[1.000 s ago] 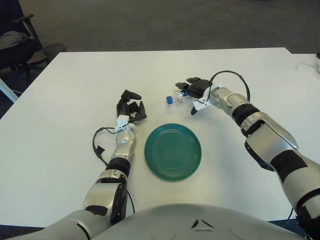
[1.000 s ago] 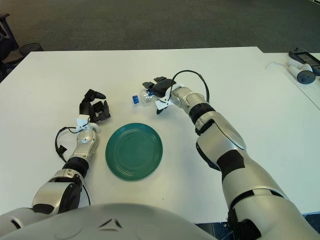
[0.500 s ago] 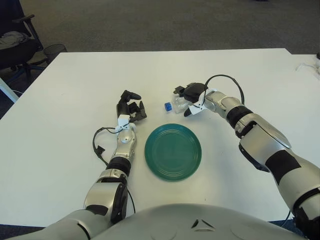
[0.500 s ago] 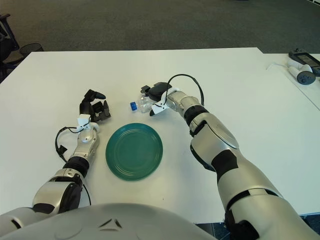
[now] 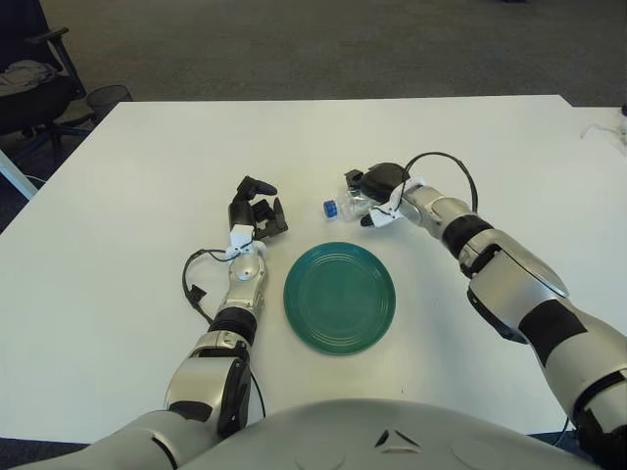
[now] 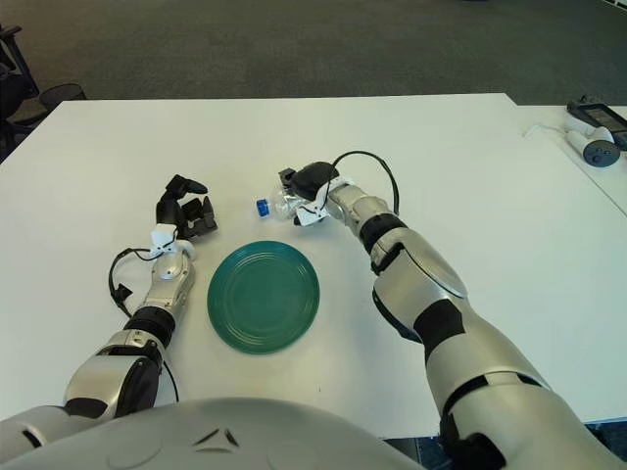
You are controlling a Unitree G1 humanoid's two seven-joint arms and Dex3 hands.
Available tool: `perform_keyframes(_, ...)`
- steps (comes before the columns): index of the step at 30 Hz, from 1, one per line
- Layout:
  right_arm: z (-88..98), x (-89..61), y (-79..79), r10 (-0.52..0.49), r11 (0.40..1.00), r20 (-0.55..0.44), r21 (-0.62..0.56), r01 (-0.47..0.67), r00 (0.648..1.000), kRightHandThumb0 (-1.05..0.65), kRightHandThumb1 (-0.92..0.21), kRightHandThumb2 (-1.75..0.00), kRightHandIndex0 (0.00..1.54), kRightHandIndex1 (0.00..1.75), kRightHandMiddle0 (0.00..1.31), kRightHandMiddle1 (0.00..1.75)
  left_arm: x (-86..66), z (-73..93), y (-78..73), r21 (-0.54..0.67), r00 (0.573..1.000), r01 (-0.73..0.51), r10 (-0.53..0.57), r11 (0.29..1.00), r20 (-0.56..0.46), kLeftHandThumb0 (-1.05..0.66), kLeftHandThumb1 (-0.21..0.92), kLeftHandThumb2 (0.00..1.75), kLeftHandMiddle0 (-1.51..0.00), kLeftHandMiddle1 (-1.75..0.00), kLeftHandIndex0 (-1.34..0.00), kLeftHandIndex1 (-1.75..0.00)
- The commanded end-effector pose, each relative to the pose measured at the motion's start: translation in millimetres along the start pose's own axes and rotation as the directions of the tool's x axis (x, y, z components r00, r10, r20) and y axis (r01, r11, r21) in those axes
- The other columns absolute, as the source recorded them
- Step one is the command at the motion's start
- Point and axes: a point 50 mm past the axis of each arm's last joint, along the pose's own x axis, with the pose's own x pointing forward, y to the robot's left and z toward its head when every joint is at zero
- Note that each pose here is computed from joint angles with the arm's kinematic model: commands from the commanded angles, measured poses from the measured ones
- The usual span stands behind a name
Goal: Put the bottle into the plate.
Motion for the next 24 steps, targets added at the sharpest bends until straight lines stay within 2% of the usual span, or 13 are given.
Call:
perform_keyframes(1, -0.3, -14.3, 33.6, 0.058, 0.998, -0.009, 0.011, -0.058, 0.998, -0.46, -0.34, -1.27, 1.00, 1.75, 0.58, 1.74, -12.7, -18.5, 4.7, 0.012, 0.995, -0.006, 0.007, 1.000, -0.099, -0.49, 0.25, 1.39, -1.16, -1.75, -0.66, -1.75)
perform_keyframes(6, -3.2, -20.2, 36.9, -0.059, 0.996, -0.039, 0.058, 0.061, 0.998, -0.46, -0.32, -1.30, 1.09, 1.75, 0.60, 1.75, -12.4, -17.8, 4.6, 0.009, 0.996, -0.012, 0.013, 1.000, -0.091, -0.49, 0.26, 1.39, -1.16, -1.75, -0.65, -1.75)
perform_keyframes(15, -4.1, -23.8, 36.9, -0.174, 0.972, -0.081, 0.147, 0.185, 0.981, -0.47, -0.30, -1.33, 1.17, 1.75, 0.61, 1.75, -11.7, -18.0, 5.0, 0.019, 0.996, -0.012, 0.014, 1.000, -0.091, -0.49, 0.26, 1.38, -1.16, -1.75, -0.65, -1.75)
perform_keyframes(24, -5.7, -25.7, 31.4, -0.259, 0.936, -0.104, 0.219, 0.276, 0.960, -0.50, -0.23, -1.42, 1.22, 1.75, 0.68, 1.75, -11.4, -17.6, 5.4, 0.029, 0.996, 0.001, 0.002, 1.000, -0.084, -0.49, 0.26, 1.38, -1.15, -1.75, -0.65, -1.75)
